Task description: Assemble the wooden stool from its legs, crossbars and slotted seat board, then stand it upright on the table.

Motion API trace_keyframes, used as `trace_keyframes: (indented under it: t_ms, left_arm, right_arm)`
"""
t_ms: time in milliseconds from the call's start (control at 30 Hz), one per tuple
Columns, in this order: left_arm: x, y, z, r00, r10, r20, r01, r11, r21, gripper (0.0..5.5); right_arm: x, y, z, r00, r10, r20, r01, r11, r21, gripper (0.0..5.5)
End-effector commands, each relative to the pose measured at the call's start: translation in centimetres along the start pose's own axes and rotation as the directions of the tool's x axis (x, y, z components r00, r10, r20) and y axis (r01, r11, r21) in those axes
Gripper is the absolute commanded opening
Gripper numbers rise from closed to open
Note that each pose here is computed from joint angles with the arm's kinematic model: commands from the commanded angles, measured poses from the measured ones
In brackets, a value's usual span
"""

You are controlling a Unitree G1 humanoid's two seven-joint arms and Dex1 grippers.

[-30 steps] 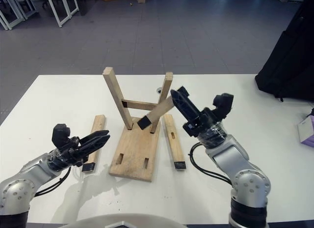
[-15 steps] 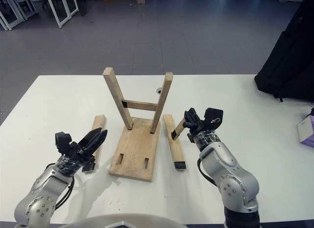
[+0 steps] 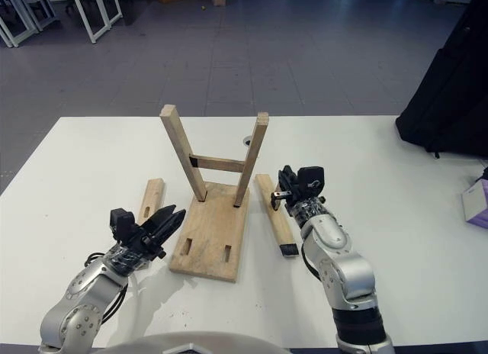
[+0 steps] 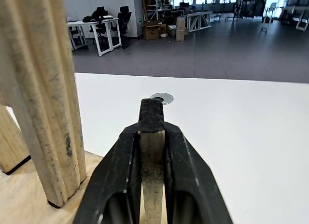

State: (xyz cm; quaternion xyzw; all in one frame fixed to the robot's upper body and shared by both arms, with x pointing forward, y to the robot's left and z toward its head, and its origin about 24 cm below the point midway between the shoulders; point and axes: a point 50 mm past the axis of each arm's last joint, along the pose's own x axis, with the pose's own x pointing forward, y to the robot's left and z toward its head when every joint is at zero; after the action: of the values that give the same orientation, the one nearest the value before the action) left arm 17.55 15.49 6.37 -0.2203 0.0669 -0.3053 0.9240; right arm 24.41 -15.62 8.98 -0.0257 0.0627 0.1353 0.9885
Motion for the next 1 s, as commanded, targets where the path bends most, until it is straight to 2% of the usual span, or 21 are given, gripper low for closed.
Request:
trace_keyframes:
  t_ms: [33, 400, 433, 533, 767, 900, 1000]
  left_arm:
    - [0.3, 0.0, -0.6, 1.0, 0.015, -0.016, -0.015, 1.0, 0.001, 2.04]
    - [0.7, 0.7, -0.6, 0.999, 0.042, -0.026, -0.042, 0.999, 0.004, 2.04]
    - [0.8, 0.7, -0.6, 0.999, 0.037, -0.03, -0.036, 0.999, 0.007, 2.04]
    - [1.0, 0.7, -0.6, 0.999, 0.032, -0.024, -0.033, 0.999, -0.024, 2.04]
    - [1.2, 0.9, -0.7, 0.999, 0.028, -0.025, -0.029, 0.999, -0.018, 2.04]
    - [1.1, 0.8, -0.9, 0.999, 0.03, -0.036, -0.03, 1.0, -0.005, 2.04]
    - [0.9, 0.9, -0.9, 0.999, 0.036, -0.037, -0.036, 0.999, 0.0, 2.04]
  right_arm:
    - [-0.8, -0.2, -3.0, 0.987, -0.015, -0.158, 0.004, 0.998, -0.067, 0.41]
    - [-0.5, -1.6, -3.3, 0.986, -0.068, -0.155, 0.065, 0.998, -0.022, 0.41]
    - [-0.5, -1.6, -3.2, 0.987, -0.064, -0.149, 0.063, 0.998, -0.011, 0.79]
    - [-0.2, -1.7, -2.2, 0.994, -0.053, -0.093, 0.055, 0.998, 0.021, 1.29]
    - [0.7, -2.1, 0.4, 0.999, -0.051, -0.009, 0.051, 0.999, -0.013, 2.5]
    - [0.9, -2.3, 1.7, 0.998, -0.061, 0.024, 0.061, 0.998, -0.026, 2.5]
    - [1.3, -2.5, 4.1, 0.995, -0.062, 0.083, 0.064, 0.998, -0.017, 2.5]
